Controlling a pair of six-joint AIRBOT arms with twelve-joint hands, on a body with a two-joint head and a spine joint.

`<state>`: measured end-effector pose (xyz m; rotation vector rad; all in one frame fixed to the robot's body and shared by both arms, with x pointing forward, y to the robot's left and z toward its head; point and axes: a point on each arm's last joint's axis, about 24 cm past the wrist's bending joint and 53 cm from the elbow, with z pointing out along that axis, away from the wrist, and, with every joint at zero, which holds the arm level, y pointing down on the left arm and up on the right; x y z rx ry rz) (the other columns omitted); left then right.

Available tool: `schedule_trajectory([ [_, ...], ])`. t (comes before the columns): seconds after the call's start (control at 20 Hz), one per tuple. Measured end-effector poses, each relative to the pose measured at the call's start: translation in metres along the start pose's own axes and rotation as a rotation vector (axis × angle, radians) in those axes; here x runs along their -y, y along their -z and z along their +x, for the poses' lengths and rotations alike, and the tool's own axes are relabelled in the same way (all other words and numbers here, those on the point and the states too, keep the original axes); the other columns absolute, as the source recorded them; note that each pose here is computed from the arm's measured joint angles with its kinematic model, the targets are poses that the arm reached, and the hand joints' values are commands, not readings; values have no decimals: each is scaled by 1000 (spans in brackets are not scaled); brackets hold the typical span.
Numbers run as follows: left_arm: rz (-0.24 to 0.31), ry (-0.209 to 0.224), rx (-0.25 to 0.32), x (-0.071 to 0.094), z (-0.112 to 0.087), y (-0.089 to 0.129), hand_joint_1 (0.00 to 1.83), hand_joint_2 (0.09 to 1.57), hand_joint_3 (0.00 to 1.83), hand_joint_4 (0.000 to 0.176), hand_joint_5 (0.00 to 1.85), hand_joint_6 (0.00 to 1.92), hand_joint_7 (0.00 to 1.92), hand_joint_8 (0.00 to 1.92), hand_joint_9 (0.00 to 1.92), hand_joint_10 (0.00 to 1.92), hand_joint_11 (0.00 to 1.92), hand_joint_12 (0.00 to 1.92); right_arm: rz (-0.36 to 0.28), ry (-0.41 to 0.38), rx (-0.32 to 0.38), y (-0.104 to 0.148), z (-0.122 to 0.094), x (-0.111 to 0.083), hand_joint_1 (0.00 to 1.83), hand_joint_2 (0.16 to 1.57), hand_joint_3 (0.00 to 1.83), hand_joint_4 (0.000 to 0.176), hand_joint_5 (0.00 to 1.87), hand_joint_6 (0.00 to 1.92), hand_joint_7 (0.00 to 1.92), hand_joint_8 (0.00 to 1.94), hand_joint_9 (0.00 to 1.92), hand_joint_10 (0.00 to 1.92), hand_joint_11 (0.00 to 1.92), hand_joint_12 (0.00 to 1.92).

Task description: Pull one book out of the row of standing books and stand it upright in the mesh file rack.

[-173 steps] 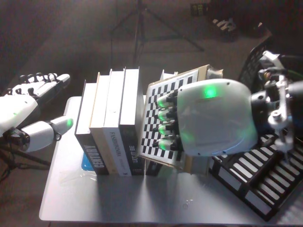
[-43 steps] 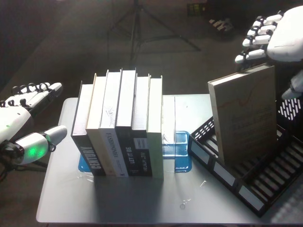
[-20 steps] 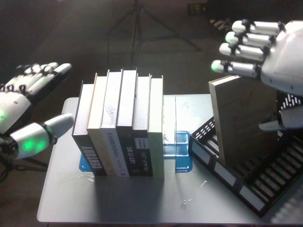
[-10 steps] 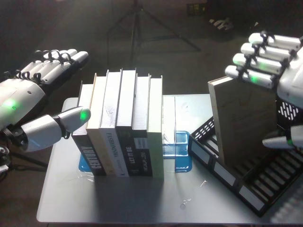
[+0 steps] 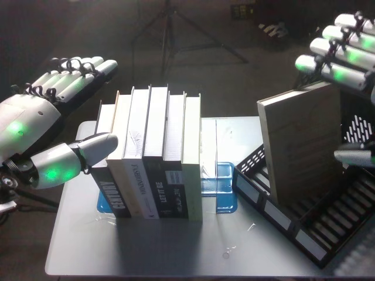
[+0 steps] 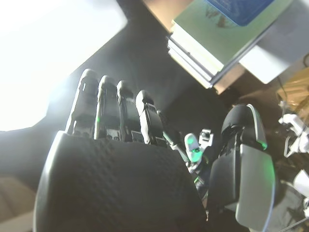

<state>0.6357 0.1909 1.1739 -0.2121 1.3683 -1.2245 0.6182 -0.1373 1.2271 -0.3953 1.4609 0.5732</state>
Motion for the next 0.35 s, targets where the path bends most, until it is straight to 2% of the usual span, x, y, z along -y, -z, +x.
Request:
schedule_trajectory([
  [0.05, 1, 0, 1, 0, 0, 0, 159, 1331, 0, 51, 0, 0, 0, 0, 0, 0, 0, 0, 0, -2, 16, 0, -4, 0, 288, 1126, 23, 59, 0, 0, 0, 0, 0, 0, 0, 0],
  [0.1, 0, 2, 3, 0, -1, 0, 157, 1342, 3, 52, 0, 0, 0, 0, 0, 0, 0, 0, 0, -6, 23, 0, -5, 0, 322, 1088, 4, 62, 0, 0, 0, 0, 0, 0, 0, 0],
  [0.15, 4, 0, 5, 1, -2, 0, 117, 1342, 3, 79, 0, 0, 0, 0, 0, 0, 0, 0, 0, -16, 33, 0, -8, 0, 326, 1068, 0, 56, 0, 0, 0, 0, 0, 0, 0, 0],
  [0.2, 6, 4, 11, 4, -4, 1, 95, 1342, 2, 85, 0, 0, 0, 0, 0, 0, 0, 0, 0, -24, 41, 1, -9, 0, 357, 1055, 0, 59, 0, 0, 0, 0, 0, 0, 0, 0],
  [0.25, 19, 0, 16, 7, -6, 1, 94, 1345, 4, 71, 0, 0, 0, 0, 0, 0, 0, 0, 2, -42, 49, 1, -11, 2, 371, 1037, 0, 68, 0, 0, 0, 0, 0, 0, 0, 0],
  [0.3, 31, 0, 30, 10, -10, 1, 145, 1326, 0, 88, 0, 0, 0, 0, 0, 0, 0, 0, 2, -72, 57, -2, -11, 4, 385, 1048, 0, 79, 0, 0, 0, 0, 0, 0, 0, 0],
  [0.35, 33, 1, 40, 11, -13, 1, 144, 1319, 0, 106, 0, 0, 0, 0, 0, 0, 0, 0, 3, -108, 68, -7, -10, 8, 438, 1033, 0, 59, 0, 0, 0, 0, 0, 0, 0, 0],
])
